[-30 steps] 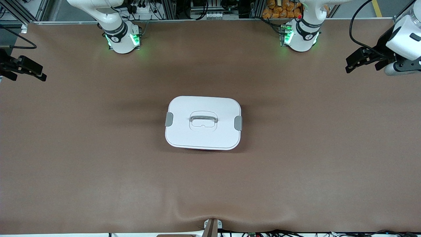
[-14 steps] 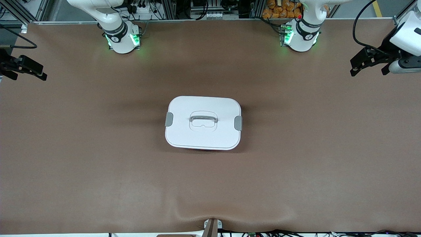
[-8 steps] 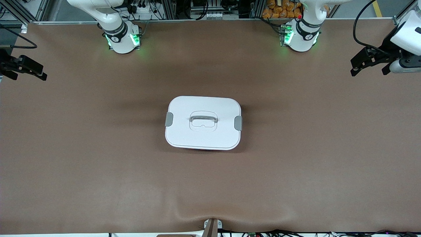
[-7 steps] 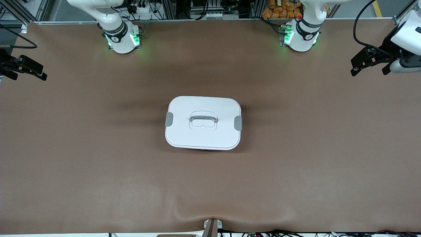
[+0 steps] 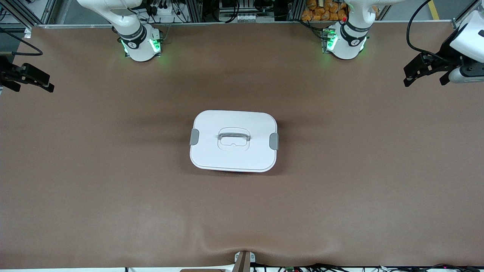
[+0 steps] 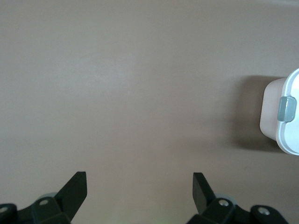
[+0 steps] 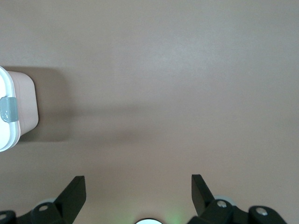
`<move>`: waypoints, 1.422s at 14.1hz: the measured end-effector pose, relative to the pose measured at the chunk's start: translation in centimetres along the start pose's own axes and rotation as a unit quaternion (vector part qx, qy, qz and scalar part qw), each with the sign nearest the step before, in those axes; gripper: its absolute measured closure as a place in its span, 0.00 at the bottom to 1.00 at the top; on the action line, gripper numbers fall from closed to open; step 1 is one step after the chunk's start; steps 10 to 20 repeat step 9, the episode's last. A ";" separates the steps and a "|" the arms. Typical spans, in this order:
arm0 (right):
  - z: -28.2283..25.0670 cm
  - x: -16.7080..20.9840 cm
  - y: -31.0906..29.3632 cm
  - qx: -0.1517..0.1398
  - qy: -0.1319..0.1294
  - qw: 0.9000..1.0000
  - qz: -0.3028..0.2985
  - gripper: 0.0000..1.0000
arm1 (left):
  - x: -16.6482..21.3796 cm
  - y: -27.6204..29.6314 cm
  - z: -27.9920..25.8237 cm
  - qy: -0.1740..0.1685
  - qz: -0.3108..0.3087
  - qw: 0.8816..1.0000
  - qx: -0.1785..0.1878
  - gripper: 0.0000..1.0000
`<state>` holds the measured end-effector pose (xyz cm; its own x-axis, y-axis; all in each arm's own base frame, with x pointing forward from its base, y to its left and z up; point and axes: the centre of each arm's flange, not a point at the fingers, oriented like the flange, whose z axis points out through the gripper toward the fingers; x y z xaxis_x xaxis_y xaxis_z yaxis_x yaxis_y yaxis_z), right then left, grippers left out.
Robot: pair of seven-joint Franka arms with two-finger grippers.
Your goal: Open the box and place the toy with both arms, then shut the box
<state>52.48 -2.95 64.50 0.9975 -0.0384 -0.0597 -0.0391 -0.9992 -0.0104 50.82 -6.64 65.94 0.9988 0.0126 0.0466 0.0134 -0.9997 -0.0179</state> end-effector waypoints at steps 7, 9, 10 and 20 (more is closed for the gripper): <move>0.0 0.0 0.0 0.000 0.000 1.000 0.000 0.00 | 0.0 -1.1 0.3 -0.010 -0.011 1.000 0.002 0.00; 0.0 0.0 -0.1 0.000 0.000 1.000 -0.001 0.00 | 0.1 -1.1 0.6 -0.016 -0.011 1.000 0.002 0.00; 0.0 0.0 -0.1 0.000 0.000 1.000 -0.001 0.00 | 0.1 -1.1 0.6 -0.016 -0.011 1.000 0.002 0.00; 0.0 0.0 -0.1 0.000 0.000 1.000 -0.001 0.00 | 0.1 -1.1 0.6 -0.016 -0.011 1.000 0.002 0.00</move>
